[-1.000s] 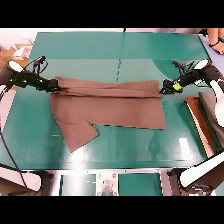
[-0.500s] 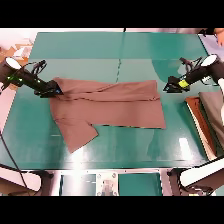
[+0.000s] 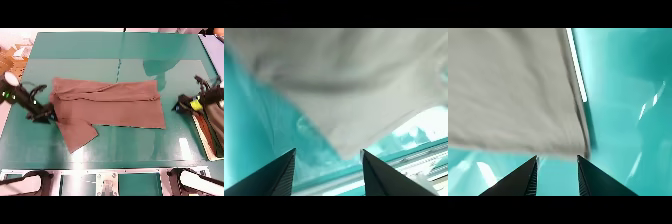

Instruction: Fold the shirts.

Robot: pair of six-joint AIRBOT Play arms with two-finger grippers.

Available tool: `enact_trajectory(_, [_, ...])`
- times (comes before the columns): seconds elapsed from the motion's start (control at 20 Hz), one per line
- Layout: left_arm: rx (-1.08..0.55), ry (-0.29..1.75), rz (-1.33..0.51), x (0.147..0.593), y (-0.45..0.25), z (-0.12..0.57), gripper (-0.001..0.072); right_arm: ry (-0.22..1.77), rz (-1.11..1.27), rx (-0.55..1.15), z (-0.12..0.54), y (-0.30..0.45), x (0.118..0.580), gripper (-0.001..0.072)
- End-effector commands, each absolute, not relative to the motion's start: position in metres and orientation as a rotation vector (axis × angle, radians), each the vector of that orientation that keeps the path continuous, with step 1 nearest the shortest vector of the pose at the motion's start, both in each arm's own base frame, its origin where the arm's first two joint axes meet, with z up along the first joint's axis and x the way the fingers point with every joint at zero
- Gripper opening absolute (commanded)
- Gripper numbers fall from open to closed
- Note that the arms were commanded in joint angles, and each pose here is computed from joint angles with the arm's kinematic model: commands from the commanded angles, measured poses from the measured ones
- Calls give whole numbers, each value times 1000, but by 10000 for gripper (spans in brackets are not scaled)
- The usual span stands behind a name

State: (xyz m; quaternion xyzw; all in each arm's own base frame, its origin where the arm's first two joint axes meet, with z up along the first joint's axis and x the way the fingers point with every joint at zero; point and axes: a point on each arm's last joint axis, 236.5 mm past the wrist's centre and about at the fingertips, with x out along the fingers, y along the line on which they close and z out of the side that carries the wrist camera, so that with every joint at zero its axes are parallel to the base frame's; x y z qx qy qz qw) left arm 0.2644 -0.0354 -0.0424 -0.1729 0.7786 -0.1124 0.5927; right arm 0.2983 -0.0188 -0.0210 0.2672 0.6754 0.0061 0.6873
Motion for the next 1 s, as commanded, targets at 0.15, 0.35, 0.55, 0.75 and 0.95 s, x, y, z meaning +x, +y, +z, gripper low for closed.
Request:
enact_trajectory(0.15, [-494,1706,-97,182,-49,-100,503,1352,-145,876,-62,17,216,295])
enact_trajectory(0.35, [-644,1477,-54,228,-61,-114,501,1280,-98,1016,-79,41,221,331])
enact_trajectory(0.55, [-782,1281,-67,276,-71,-101,499,1227,-122,1092,-94,47,232,409])
enact_trajectory(0.75, [-855,1336,-224,270,-107,-101,113,1175,-157,1169,-108,60,258,417])
enact_trajectory(0.95, [-820,1340,-314,274,-114,-84,25,1132,-236,1206,-125,56,279,349])
